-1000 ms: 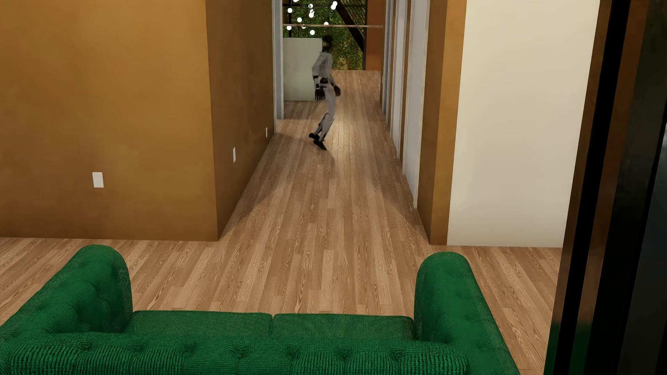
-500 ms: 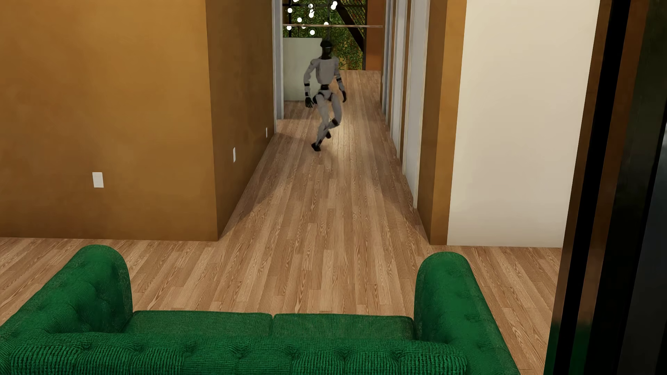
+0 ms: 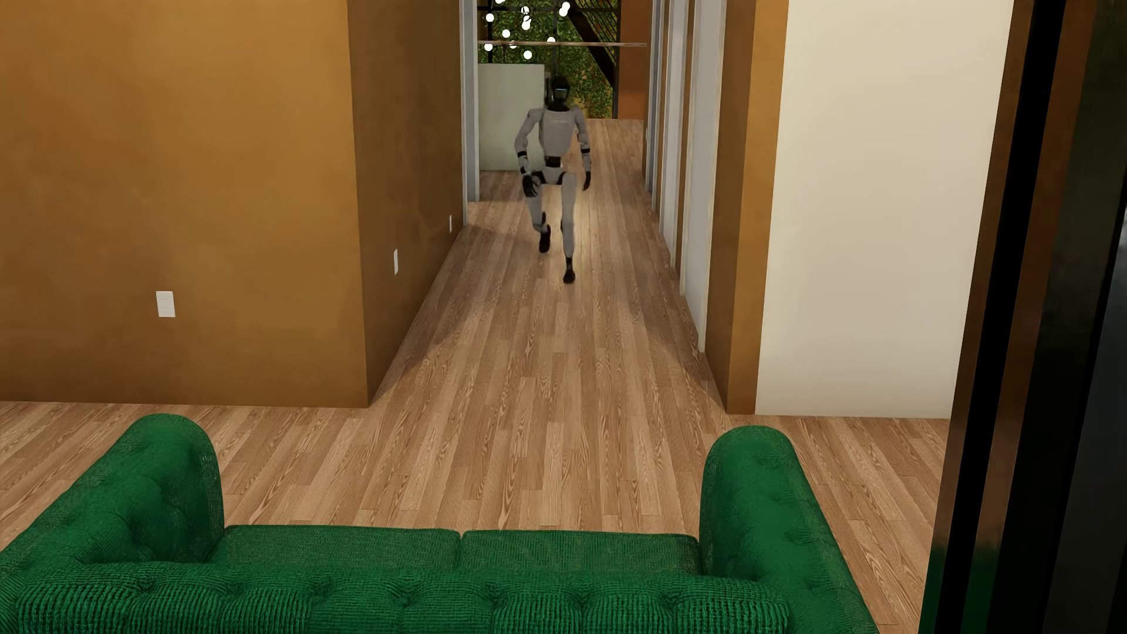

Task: Walk to the sofa

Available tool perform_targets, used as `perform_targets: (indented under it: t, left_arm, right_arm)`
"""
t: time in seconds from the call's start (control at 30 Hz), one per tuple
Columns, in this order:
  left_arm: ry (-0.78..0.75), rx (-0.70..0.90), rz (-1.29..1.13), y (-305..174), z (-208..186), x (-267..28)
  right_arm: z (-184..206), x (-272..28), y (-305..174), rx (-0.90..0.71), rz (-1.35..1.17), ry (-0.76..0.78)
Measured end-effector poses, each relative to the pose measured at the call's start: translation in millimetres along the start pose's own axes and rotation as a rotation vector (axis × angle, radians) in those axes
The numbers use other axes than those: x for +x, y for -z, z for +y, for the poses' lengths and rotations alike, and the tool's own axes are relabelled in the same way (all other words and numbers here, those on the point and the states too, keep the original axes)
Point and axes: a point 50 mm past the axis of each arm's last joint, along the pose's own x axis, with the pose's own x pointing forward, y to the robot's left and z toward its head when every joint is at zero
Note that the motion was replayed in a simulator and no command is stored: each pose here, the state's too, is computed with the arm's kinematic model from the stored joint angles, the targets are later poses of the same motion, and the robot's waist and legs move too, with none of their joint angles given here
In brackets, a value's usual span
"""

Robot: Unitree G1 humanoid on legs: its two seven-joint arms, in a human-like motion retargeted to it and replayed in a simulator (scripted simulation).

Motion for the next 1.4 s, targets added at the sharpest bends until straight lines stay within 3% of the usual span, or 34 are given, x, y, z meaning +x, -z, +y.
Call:
perform_targets:
  t: [0.17, 0.23, 0.33, 0.43, 0.5, 0.57, 0.7, 0.8, 0.9, 0.97, 1.03, 1.13, 1.23, 1.3, 1.4]
  left_arm:
    - [-0.024, -0.068, -0.311, -96, 6, 2]
    - [-0.078, -0.107, -0.511, -143, 26, -14]
    - [-0.217, -0.117, -0.792, -210, 77, -52]
    - [-0.334, -0.147, -0.926, -238, 116, -82]
    - [-0.316, -0.168, -0.855, -224, 111, -68]
    - [-0.227, -0.177, -0.702, -195, 81, -38]
    - [-0.008, -0.053, -0.329, -104, 1, 3]
    - [0.078, -0.018, -0.076, -22, -33, 2]
    - [0.079, -0.074, 0.070, 29, -40, -10]
    - [0.073, -0.084, 0.140, 50, -39, -16]
    - [0.066, -0.076, 0.185, 60, -36, -17]
    - [0.051, -0.065, 0.030, 9, -27, -2]
    - [-0.016, -0.126, -0.342, -94, -2, -3]
    - [-0.089, -0.141, -0.613, -163, 28, -26]
    - [-0.230, -0.159, -0.907, -227, 78, -71]
  right_arm:
    - [70, -37, 77, -0.006, 0.271, -0.197]
    - [93, -65, 109, 0.036, 0.394, -0.246]
    - [116, -101, 139, -0.023, 0.495, -0.356]
    - [123, -127, 160, -0.037, 0.585, -0.397]
    - [128, -137, 169, -0.022, 0.641, -0.403]
    - [126, -128, 166, -0.041, 0.633, -0.402]
    - [78, -55, 101, 0.023, 0.357, -0.209]
    - [11, -15, 26, 0.099, 0.064, 0.017]
    - [-54, -11, -42, 0.083, -0.202, 0.194]
    - [-74, -17, -51, 0.097, -0.247, 0.262]
    - [-58, -15, -31, 0.136, -0.176, 0.230]
    - [10, -10, 21, 0.087, 0.058, 0.011]
    - [72, -43, 92, 0.073, 0.345, -0.162]
    - [104, -78, 129, -0.012, 0.486, -0.302]
    - [131, -122, 160, -0.041, 0.611, -0.412]
